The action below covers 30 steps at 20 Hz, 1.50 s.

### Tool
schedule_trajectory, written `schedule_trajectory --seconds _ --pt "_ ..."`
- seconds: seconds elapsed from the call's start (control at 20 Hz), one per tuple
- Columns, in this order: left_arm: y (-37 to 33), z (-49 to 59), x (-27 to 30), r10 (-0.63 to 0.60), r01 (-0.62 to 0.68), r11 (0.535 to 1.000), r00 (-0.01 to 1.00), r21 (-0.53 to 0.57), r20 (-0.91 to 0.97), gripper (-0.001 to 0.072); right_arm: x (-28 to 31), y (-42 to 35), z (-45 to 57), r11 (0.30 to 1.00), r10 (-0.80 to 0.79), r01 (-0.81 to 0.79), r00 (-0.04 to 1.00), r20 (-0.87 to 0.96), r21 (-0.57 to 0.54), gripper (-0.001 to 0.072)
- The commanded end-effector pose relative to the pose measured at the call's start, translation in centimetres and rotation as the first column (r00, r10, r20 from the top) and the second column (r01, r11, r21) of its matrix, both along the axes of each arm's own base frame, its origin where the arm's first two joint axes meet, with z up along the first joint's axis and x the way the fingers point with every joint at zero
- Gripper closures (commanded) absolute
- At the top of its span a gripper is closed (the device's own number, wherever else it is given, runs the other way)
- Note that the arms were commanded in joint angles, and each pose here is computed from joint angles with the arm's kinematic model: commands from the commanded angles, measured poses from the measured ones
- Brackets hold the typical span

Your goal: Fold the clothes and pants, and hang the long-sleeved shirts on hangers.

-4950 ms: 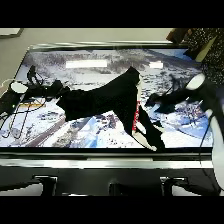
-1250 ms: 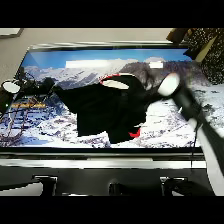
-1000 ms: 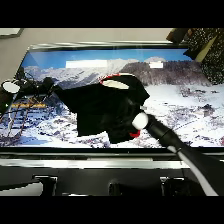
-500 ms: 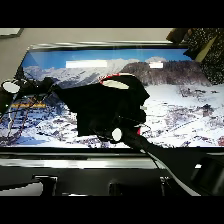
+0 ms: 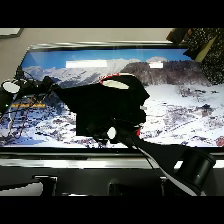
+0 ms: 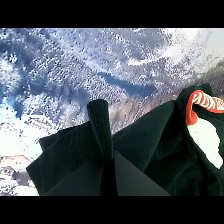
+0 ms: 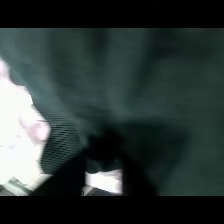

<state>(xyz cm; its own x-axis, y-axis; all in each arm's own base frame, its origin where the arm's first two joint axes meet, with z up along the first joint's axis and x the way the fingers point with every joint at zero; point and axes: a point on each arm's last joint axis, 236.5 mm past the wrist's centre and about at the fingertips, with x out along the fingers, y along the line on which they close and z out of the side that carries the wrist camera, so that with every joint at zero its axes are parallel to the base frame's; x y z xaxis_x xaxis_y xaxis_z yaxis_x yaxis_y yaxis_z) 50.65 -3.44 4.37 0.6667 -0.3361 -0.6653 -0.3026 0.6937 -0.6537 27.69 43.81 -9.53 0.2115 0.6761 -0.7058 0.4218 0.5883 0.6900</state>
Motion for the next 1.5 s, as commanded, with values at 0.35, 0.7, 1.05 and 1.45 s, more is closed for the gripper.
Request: schedule_trajectory --seconds 0.35,0.7,1.05,1.45 --pt "-0.1 3.7 0.5 0.0 0.001 1.0 0.997 -0.006 0.071 0.0668 9.9 -10.4 10.7 0.997 -0.032 0.048 0.96 0.278 -0.053 0.0669" --pt "-0.9 26.2 0.5 -0.009 0.013 1.0 0.864 -0.004 0.504 0.0668 15.6 -26.0 41.0 0.967 -0.056 0.231 0.603 0.796 -0.107 0.0669" --pt "-1.4 50.5 -14.3 0.011 -0.06 0.998 0.443 0.017 0.896 0.0668 4.6 -31.8 65.6 0.942 -0.039 0.335 0.074 0.996 0.012 0.0669" --pt "-2.8 58.0 -30.9 -0.048 -0.134 0.988 0.179 0.072 0.983 0.0668 -8.2 -35.1 71.1 0.937 -0.073 0.331 -0.115 0.991 0.108 0.0669"
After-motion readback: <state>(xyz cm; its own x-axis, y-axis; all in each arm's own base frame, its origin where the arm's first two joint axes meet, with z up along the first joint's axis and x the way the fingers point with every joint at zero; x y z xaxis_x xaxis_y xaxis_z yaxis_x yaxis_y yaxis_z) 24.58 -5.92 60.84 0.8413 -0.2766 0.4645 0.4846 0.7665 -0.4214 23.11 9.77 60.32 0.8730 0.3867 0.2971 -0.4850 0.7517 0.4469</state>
